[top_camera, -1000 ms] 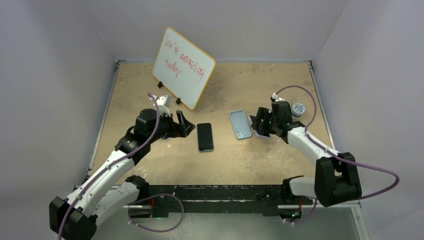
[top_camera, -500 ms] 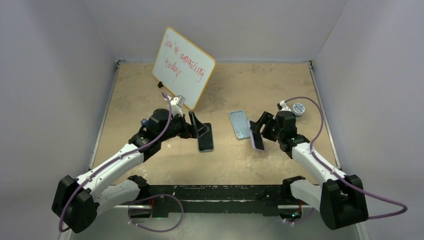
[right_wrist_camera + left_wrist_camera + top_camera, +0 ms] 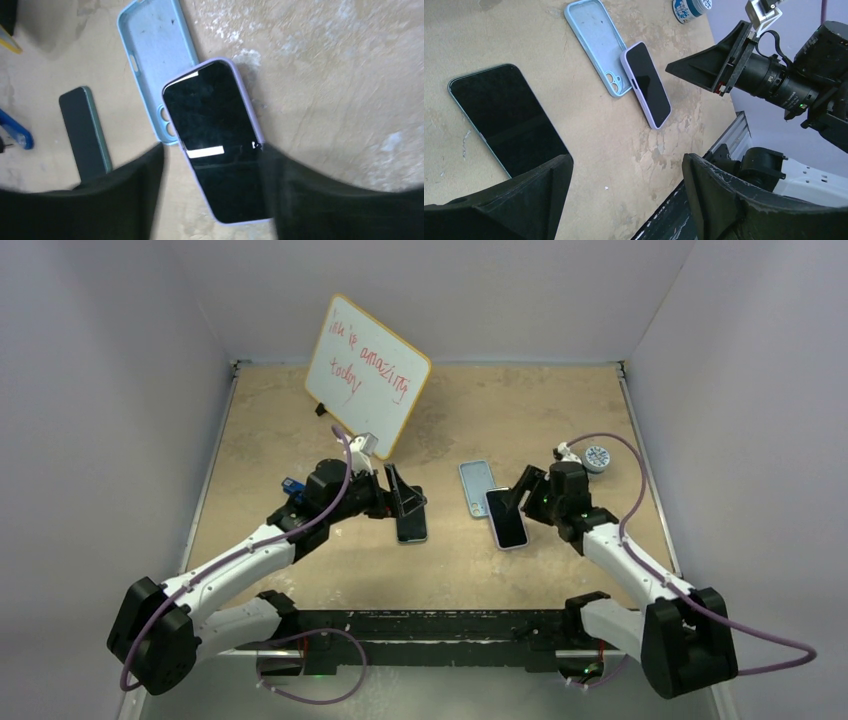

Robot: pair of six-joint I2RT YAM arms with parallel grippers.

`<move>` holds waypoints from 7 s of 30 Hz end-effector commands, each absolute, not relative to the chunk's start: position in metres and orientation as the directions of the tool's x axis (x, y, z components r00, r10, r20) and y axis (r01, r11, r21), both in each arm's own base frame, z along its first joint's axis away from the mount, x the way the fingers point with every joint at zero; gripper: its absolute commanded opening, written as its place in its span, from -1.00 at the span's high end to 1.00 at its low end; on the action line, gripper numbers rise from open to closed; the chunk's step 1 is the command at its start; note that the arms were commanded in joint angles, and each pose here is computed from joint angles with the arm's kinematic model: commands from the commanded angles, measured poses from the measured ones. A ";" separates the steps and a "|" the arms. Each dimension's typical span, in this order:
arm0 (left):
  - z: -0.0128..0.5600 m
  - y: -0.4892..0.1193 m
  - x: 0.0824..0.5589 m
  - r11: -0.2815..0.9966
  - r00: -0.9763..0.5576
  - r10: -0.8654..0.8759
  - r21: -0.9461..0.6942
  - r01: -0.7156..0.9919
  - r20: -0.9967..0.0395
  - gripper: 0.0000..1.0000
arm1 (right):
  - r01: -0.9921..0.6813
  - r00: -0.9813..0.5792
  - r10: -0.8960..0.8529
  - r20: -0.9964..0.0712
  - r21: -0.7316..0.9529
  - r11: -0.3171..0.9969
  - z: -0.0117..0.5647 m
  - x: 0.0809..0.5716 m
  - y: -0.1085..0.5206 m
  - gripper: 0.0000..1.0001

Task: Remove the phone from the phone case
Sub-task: Pick up the phone at the center of the board, then remove the phone from the phone case.

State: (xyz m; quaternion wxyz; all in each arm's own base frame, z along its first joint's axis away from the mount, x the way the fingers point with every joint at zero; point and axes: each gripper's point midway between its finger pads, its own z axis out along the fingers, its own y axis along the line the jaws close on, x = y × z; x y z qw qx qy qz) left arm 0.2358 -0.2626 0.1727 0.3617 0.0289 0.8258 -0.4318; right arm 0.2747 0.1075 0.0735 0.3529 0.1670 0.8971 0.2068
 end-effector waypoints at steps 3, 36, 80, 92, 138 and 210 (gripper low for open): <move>0.183 -0.259 0.244 0.651 -0.678 -0.259 -0.643 0.404 -0.688 -0.68 | 0.059 -0.759 0.236 -0.606 0.297 0.953 0.080 0.276 0.112 -0.97; 0.167 -0.239 0.234 0.712 -0.658 -0.197 -0.567 0.414 -0.727 -0.72 | -0.098 -0.909 -0.050 -0.414 0.096 0.991 0.017 0.263 0.129 -0.96; 0.176 -0.298 0.257 0.529 -0.679 -0.359 -0.739 0.417 -0.640 -0.45 | -0.516 -0.617 0.147 -0.773 0.538 0.666 0.152 0.241 0.289 1.00; 0.151 -0.293 0.264 0.578 -0.683 -0.371 -0.732 0.360 -0.629 0.07 | -0.556 -0.587 0.148 -0.796 0.529 0.641 0.162 0.236 0.313 1.00; 0.245 -0.228 0.273 0.436 -0.490 -0.624 -0.792 0.428 -0.609 1.00 | -0.699 -0.375 0.357 -0.855 0.514 0.497 0.205 0.221 0.300 -0.79; 0.274 -0.219 0.237 0.018 -0.573 -0.769 -0.905 0.426 -0.285 1.00 | -0.937 -0.216 0.345 -0.913 0.293 0.189 0.224 0.183 0.347 0.53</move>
